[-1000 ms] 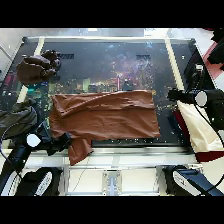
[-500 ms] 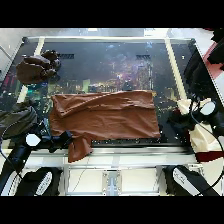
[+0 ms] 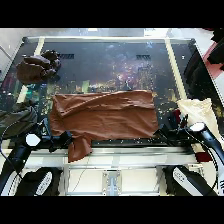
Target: Fold the shirts.
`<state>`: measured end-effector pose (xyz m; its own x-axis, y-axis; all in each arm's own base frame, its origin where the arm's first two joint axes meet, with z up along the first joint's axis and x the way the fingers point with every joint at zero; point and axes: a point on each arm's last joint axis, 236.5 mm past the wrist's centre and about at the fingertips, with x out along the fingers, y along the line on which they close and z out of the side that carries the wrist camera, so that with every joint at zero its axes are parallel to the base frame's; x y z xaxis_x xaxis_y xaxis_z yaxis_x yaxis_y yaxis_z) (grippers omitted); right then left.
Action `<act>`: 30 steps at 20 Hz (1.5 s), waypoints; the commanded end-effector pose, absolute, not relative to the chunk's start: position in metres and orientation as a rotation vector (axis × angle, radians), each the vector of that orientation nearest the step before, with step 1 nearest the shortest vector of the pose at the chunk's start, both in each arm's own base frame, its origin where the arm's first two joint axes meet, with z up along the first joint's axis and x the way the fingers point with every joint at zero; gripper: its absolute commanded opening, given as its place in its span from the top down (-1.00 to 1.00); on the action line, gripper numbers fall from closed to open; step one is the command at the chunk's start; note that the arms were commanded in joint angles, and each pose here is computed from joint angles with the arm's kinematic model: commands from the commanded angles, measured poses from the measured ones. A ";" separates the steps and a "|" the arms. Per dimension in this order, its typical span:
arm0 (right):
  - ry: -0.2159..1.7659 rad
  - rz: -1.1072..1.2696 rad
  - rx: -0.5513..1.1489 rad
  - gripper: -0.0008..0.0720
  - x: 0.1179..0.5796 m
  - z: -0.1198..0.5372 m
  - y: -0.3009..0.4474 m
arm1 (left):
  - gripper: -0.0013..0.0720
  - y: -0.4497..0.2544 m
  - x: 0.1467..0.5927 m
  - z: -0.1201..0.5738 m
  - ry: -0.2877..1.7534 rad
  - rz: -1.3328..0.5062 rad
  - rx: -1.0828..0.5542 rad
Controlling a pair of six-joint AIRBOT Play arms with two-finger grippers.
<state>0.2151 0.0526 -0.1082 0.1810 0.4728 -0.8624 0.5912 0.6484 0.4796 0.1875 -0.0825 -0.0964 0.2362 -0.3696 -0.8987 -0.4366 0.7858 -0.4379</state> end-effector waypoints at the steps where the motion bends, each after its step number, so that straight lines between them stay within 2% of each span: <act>1: 1.346 -0.163 1.015 -0.07 0.230 -0.118 0.047 | 0.93 -0.083 0.188 -0.096 1.366 0.050 -0.721; 2: 1.321 -0.172 1.023 0.24 0.236 -0.117 0.045 | 0.93 -0.083 0.188 -0.096 1.366 0.050 -0.722; 3: 1.300 -0.175 1.040 0.67 0.240 -0.115 0.045 | 0.93 -0.083 0.188 -0.096 1.366 0.050 -0.722; 4: 1.284 -0.154 1.049 0.90 0.245 -0.112 0.047 | 0.93 -0.083 0.188 -0.096 1.367 0.050 -0.722; 8: 1.238 0.069 1.028 0.90 0.262 -0.071 0.071 | 0.93 -0.086 0.197 -0.078 1.354 0.016 -0.714; 13: 1.148 0.157 0.871 0.90 0.275 -0.006 0.065 | 0.93 -0.081 0.219 -0.019 1.308 -0.082 -0.565; 18: 1.031 0.143 0.803 0.90 0.300 0.029 0.049 | 0.93 -0.068 0.286 0.048 1.001 -0.115 -0.492; 22: 0.889 0.103 0.768 0.91 0.330 0.056 0.029 | 0.94 -0.045 0.322 0.076 0.903 -0.067 -0.384; 26: 0.835 0.109 0.726 0.91 0.366 0.073 0.022 | 0.94 -0.047 0.375 0.080 0.931 -0.123 -0.304; 30: 0.824 0.122 0.669 0.91 0.421 0.060 0.031 | 0.94 -0.039 0.417 0.057 0.982 -0.104 -0.269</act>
